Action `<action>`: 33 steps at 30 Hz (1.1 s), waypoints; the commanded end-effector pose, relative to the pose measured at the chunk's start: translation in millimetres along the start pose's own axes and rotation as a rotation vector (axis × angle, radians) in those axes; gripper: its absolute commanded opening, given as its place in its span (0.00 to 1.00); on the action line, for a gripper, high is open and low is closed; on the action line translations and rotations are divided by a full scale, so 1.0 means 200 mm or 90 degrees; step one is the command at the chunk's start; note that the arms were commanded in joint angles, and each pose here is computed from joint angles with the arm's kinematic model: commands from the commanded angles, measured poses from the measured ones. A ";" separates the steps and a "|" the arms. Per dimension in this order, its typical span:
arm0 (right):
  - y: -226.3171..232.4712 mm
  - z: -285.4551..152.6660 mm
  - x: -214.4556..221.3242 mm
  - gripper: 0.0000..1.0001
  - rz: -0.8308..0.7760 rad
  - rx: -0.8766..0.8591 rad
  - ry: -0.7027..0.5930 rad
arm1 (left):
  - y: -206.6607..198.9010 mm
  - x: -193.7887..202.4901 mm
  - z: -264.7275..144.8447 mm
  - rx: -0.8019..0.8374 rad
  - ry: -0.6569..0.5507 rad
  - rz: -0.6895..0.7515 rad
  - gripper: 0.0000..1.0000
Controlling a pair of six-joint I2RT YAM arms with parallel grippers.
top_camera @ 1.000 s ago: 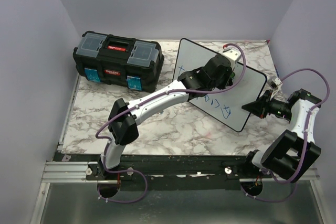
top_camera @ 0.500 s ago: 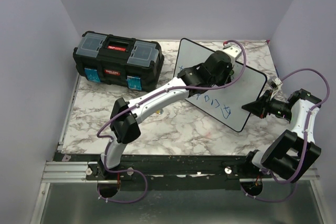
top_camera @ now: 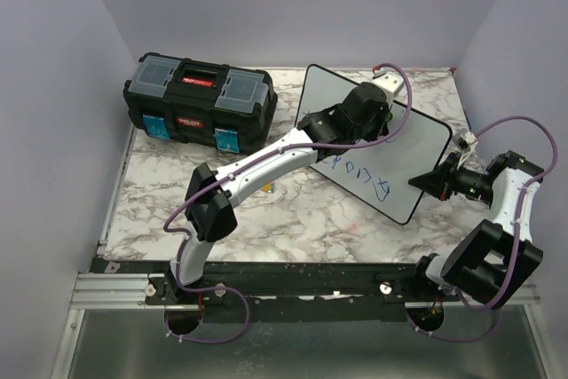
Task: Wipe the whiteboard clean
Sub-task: Erase the whiteboard at the center of the board.
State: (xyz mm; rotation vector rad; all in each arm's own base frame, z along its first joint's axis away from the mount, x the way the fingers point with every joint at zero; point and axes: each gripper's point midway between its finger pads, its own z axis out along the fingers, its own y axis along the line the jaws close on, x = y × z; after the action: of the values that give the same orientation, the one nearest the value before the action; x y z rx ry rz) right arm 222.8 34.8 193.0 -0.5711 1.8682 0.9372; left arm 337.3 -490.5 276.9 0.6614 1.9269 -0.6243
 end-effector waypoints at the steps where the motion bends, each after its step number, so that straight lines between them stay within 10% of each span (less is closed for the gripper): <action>1: 0.04 0.02 -0.04 0.01 -0.058 -0.018 -0.019 | -0.18 0.07 0.02 0.048 0.003 -0.009 0.00; 15: 0.05 0.02 -0.04 0.01 -0.059 -0.018 -0.019 | -0.01 -0.12 0.01 0.008 -0.038 0.006 0.00; 33: 0.05 0.02 -0.04 0.01 -0.059 -0.019 -0.019 | -0.14 0.16 0.03 0.063 0.024 -0.033 0.00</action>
State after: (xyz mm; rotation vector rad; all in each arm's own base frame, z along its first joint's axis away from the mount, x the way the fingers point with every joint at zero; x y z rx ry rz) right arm 223.0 34.4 192.7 -0.5731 1.8676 0.9338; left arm 329.8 -497.7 280.5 0.6512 1.8979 -0.7096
